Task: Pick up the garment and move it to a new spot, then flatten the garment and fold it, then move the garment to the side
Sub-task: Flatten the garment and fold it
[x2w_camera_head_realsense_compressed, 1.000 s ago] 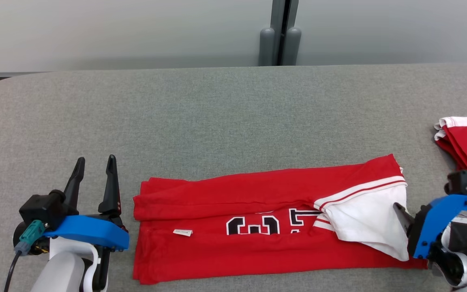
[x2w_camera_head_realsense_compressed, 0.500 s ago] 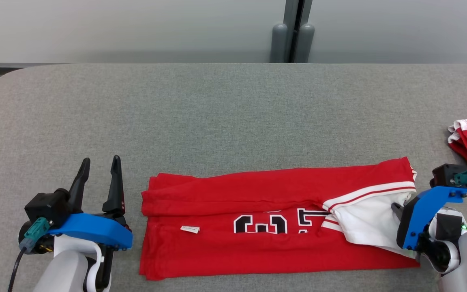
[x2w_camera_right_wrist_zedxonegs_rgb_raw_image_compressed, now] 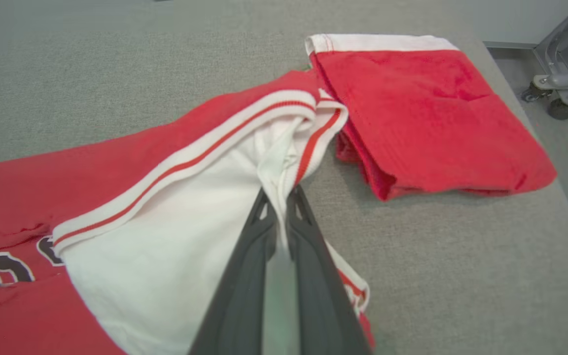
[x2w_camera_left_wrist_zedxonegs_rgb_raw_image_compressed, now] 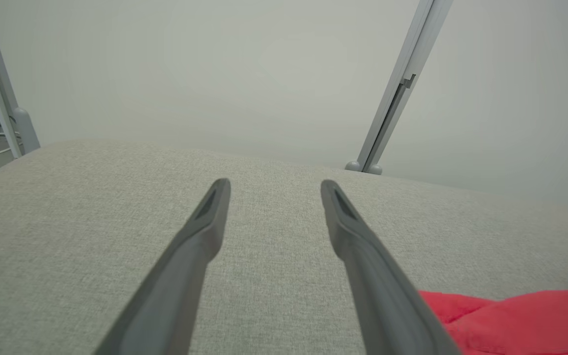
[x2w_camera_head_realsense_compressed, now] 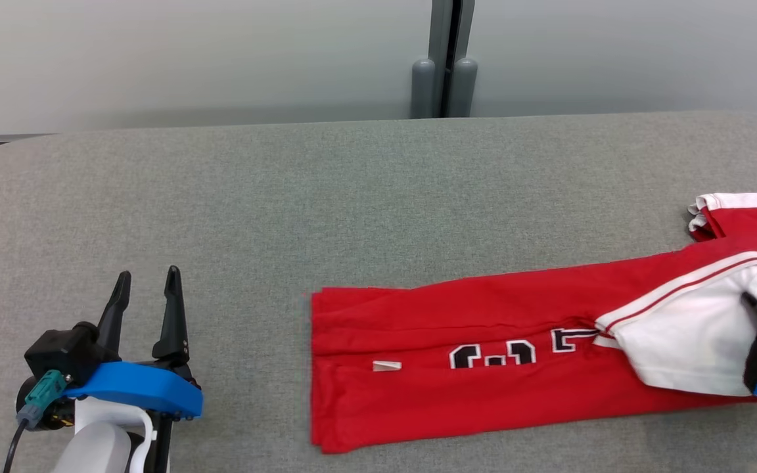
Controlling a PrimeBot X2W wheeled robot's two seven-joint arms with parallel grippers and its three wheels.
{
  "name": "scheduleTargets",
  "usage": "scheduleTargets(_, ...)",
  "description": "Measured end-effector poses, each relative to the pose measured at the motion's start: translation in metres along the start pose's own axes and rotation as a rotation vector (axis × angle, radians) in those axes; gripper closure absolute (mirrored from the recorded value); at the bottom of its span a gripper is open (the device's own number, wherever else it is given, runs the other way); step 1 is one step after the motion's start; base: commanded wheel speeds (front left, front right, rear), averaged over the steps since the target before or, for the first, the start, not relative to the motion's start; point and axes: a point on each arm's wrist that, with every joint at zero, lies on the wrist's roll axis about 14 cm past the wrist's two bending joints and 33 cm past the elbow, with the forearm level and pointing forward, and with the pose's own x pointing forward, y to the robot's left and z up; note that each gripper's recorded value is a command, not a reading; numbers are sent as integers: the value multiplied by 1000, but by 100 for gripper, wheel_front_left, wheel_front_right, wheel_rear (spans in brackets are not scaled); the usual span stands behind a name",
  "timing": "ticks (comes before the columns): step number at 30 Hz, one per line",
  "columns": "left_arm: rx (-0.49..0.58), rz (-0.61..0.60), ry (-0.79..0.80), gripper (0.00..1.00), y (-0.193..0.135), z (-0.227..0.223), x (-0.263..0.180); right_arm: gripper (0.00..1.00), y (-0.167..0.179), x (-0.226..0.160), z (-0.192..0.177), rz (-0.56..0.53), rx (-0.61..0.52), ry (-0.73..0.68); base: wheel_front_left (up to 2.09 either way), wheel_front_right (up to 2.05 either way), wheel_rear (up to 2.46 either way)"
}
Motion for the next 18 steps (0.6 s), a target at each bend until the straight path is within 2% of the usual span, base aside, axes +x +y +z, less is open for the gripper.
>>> scheduleTargets(5, -3, -9, -4, 0, -3, 0, -1, 100, -33, -23, 17, -96, -39, -28, 0, 0, 0)
scheduleTargets(10, 2, -13, -2, 0, -5, 0, -2, 100, -40, -38, 21, -138, -69, -11, 0, 0, 0)
scheduleTargets(14, 3, -13, -6, 0, -5, 1, -3, 100, -15, -42, 26, -85, -100, -24, 0, 0, 0)
scheduleTargets(18, 5, -14, -10, 0, -5, 3, -4, 100, 37, -42, 20, 58, -134, -1, 0, 0, 0)
